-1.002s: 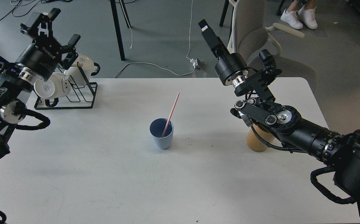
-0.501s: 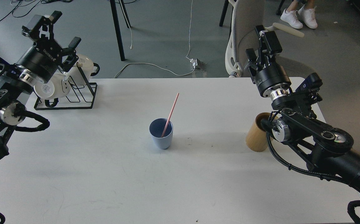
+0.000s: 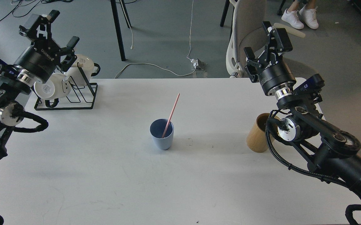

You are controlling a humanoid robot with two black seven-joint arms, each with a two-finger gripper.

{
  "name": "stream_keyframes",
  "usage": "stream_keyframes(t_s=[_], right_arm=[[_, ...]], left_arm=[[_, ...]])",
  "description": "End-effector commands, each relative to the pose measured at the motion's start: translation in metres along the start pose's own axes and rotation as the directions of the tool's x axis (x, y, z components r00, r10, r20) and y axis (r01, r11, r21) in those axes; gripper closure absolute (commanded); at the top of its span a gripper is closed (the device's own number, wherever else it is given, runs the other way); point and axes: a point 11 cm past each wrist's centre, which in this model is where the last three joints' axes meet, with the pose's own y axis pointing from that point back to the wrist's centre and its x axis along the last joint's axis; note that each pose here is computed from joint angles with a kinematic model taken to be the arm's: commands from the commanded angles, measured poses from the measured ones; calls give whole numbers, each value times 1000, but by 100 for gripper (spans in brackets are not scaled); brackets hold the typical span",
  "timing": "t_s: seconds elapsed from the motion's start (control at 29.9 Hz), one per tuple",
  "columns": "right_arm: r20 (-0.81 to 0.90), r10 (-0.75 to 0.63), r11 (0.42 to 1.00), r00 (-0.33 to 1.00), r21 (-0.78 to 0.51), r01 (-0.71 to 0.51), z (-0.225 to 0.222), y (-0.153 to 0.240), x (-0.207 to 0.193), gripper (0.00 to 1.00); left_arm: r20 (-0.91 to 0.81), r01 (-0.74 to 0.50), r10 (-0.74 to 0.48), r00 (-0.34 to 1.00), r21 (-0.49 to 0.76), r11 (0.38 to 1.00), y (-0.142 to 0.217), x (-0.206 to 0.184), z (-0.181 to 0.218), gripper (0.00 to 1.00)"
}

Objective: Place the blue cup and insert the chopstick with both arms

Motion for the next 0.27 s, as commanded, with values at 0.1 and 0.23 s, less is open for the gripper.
stream_keyframes(t_s=[0.1, 0.23], right_arm=[[-1, 25, 1000, 1000, -13, -25, 7, 4, 2, 1], [2, 35, 999, 999, -13, -35, 7, 5, 5, 1]], left_arm=[[-6, -6, 6, 1000, 7, 1000, 4, 1, -4, 7], [-6, -9, 9, 1000, 7, 1000, 4, 2, -5, 7]])
